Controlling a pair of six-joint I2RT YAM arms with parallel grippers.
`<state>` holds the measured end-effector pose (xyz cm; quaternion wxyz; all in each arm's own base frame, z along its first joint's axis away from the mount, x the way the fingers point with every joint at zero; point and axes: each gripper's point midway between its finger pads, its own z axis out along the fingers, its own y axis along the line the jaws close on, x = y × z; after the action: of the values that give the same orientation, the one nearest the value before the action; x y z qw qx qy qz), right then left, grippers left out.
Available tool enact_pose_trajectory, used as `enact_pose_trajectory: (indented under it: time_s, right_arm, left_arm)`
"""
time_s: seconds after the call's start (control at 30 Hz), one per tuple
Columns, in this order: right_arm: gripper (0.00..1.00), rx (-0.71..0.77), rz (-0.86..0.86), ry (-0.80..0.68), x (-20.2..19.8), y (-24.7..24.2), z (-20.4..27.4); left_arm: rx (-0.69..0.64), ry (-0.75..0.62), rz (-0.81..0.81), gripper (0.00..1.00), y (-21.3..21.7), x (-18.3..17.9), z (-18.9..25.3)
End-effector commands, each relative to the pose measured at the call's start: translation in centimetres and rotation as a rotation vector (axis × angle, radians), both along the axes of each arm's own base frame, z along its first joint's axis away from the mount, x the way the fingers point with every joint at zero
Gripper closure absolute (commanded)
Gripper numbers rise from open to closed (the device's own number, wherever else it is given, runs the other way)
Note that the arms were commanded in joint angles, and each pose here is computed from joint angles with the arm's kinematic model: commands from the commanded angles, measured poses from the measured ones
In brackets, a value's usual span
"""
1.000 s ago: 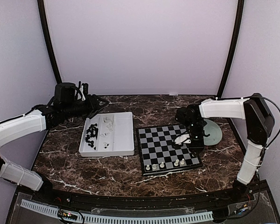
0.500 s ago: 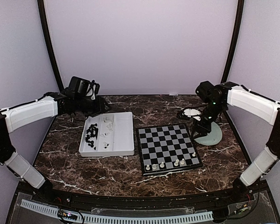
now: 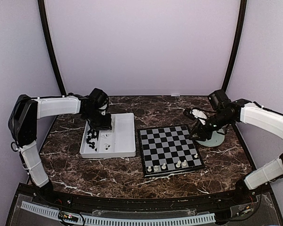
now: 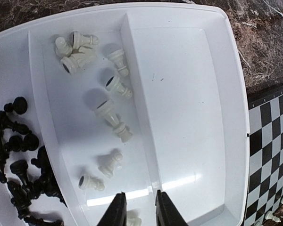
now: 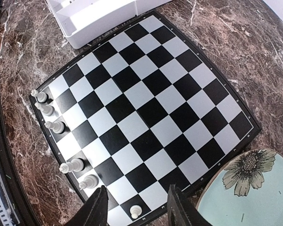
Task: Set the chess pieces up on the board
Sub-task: Adjust the chess pile in the storage box.
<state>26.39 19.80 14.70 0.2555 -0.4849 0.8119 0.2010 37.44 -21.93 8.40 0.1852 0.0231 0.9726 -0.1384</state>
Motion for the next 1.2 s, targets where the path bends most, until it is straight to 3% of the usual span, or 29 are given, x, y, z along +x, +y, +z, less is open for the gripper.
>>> enact_pose_trajectory:
  time_s: [0.0,0.23,0.33,0.43,0.57,0.93,1.17]
  right_arm:
    - [0.55,0.078,-0.015,-0.041,0.6,0.8,1.3]
    - [0.56,0.087,-0.013,-0.041,0.4,0.9,1.3]
    - [0.56,0.085,-0.014,-0.043,0.4,0.8,1.2]
    - [0.56,0.081,-0.011,-0.048,0.2,0.7,1.2]
    - [0.57,0.081,-0.001,-0.043,0.0,0.7,0.9]
    - [0.58,0.095,0.013,-0.028,-0.2,1.0,0.8]
    - [0.58,0.092,0.012,-0.018,-0.1,1.1,0.4]
  left_arm:
    - [0.099,-0.017,-0.021,0.73,0.7,1.4,-0.2]
    - [0.158,-0.010,-0.031,0.71,1.5,5.0,-0.7]
    - [0.194,-0.065,-0.122,0.71,0.9,6.7,0.7]
    - [0.341,-0.124,-0.291,0.71,2.0,7.7,1.4]
    - [0.378,-0.158,-0.584,0.69,1.3,6.9,0.4]
    - [0.471,-0.174,-0.792,0.70,3.3,7.0,-2.1]
    - [0.462,-0.220,-0.945,0.62,2.5,6.4,-3.8]
